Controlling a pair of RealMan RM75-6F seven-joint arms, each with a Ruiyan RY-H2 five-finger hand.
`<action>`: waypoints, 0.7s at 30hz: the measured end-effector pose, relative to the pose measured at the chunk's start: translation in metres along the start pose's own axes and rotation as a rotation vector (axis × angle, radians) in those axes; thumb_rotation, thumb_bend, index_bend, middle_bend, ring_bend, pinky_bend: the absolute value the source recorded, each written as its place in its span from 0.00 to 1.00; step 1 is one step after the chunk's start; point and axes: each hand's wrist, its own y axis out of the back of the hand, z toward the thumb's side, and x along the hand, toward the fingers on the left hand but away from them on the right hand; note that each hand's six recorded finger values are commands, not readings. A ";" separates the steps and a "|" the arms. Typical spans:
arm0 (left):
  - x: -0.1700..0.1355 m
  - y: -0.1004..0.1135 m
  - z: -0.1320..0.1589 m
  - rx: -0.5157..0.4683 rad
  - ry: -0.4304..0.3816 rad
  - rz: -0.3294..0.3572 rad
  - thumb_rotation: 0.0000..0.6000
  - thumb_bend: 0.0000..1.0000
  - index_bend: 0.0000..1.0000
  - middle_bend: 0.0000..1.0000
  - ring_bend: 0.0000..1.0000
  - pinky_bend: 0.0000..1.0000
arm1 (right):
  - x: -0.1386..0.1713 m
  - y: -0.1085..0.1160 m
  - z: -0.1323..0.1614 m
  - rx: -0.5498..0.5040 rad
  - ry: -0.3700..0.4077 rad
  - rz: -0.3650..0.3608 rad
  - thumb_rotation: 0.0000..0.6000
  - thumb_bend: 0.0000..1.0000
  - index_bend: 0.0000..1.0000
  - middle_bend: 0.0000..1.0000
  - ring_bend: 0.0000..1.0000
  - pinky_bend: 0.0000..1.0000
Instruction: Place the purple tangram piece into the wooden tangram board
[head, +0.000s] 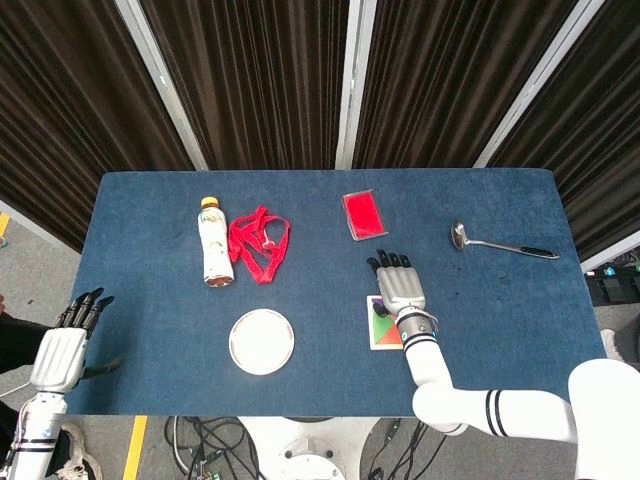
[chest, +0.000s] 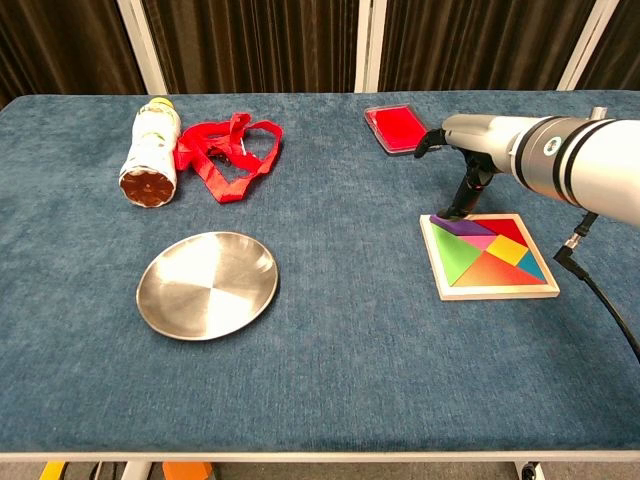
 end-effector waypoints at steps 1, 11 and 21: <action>0.000 0.000 0.000 0.000 0.000 0.000 1.00 0.10 0.13 0.04 0.00 0.16 | -0.001 -0.001 0.000 0.001 -0.002 0.003 1.00 0.21 0.11 0.00 0.00 0.00; 0.000 -0.001 -0.001 0.001 0.001 -0.002 1.00 0.10 0.13 0.04 0.00 0.16 | -0.006 -0.008 -0.004 0.016 -0.018 0.014 1.00 0.21 0.10 0.00 0.00 0.00; -0.001 -0.003 -0.002 0.002 0.004 -0.008 1.00 0.10 0.13 0.04 0.00 0.16 | -0.009 -0.008 -0.011 0.023 -0.031 0.009 1.00 0.22 0.10 0.00 0.00 0.00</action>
